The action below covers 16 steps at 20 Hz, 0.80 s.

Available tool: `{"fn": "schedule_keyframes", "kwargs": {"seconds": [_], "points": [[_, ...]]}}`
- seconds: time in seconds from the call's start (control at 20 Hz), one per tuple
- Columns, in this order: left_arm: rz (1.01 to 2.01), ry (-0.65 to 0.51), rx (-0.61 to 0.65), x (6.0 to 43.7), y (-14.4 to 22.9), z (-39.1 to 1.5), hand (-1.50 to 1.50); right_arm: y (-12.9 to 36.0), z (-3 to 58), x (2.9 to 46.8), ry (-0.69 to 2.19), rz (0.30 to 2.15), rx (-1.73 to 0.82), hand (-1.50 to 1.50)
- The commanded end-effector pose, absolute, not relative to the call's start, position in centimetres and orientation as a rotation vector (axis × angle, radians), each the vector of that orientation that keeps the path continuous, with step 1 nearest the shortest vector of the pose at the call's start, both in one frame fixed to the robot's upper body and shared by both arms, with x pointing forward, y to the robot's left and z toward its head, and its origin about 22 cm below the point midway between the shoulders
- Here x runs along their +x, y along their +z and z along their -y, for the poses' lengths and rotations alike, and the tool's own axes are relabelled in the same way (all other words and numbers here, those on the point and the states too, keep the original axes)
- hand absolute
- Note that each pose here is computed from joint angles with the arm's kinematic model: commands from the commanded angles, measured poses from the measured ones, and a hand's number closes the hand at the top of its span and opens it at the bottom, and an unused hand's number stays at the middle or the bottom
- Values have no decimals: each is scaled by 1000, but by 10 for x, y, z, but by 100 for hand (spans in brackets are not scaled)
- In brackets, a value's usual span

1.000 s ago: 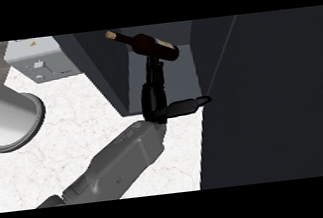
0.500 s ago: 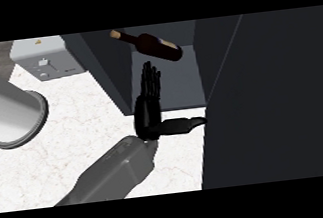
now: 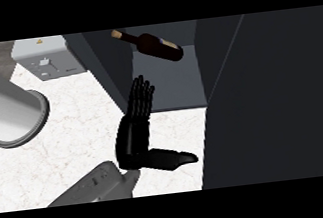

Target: Pick up the wine, place it into the cabinet and close the cabinet

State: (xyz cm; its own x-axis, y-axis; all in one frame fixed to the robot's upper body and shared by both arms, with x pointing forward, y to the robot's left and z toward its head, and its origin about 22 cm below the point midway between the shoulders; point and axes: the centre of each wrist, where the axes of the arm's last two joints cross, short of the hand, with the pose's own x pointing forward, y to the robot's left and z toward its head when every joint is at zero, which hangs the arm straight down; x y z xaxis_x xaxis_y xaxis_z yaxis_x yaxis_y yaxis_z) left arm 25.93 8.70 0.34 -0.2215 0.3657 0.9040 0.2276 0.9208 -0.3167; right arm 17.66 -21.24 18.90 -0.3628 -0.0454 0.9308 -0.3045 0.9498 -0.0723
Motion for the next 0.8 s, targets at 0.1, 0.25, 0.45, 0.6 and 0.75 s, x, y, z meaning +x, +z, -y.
{"fn": "schedule_keyframes", "kwargs": {"seconds": [0.1,0.25,0.45,0.6,0.75], "points": [[1824,65,-506,235,15,-128,-150,188,222,172,417,1899,333,150],[1821,50,-545,215,17,-134,-150,196,234,162,535,1924,321,150],[1819,60,-547,211,27,-175,150,187,228,151,620,1888,411,150],[1815,42,-562,186,29,-190,150,185,224,139,644,1825,511,150],[1842,53,-543,187,35,-213,150,187,201,142,631,1820,599,150]]}}
